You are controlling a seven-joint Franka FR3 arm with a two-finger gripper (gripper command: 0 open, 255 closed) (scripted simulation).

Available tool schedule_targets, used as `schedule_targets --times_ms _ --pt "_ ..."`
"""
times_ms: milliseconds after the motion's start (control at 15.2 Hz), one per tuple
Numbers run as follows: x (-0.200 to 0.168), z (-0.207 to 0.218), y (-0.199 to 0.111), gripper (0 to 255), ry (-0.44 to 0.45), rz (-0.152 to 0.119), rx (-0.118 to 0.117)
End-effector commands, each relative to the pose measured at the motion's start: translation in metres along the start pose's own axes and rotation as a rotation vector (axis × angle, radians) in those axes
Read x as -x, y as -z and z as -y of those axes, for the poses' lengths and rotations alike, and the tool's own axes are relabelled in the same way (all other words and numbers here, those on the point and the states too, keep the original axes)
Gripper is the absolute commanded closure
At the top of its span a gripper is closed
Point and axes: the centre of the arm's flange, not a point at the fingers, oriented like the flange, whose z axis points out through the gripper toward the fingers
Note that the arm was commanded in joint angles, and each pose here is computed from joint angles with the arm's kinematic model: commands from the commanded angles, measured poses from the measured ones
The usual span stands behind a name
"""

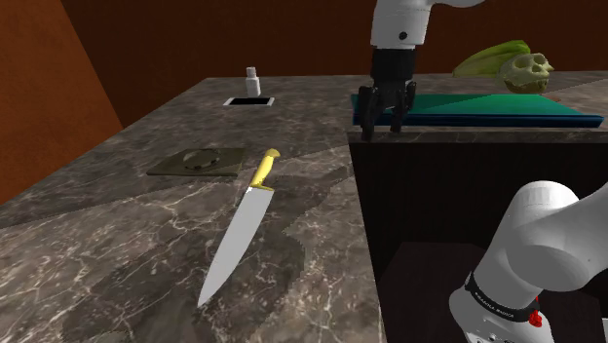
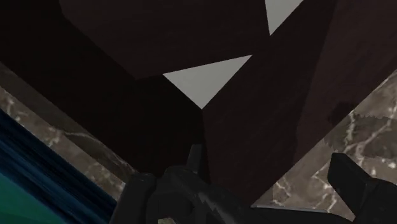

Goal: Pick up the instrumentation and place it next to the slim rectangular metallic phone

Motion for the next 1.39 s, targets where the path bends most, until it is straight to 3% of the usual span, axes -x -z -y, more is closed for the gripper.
schedule_targets --times_ms 0,990,1320 --pt "0.001 0.028 0.001 0 -0.062 0.008 0.008" --pt "-0.057 0.226 0.001 0 -0.489 0.068 0.068" --pt "-0.083 0.27 -0.007 0 -0.595 0.083 0.083"
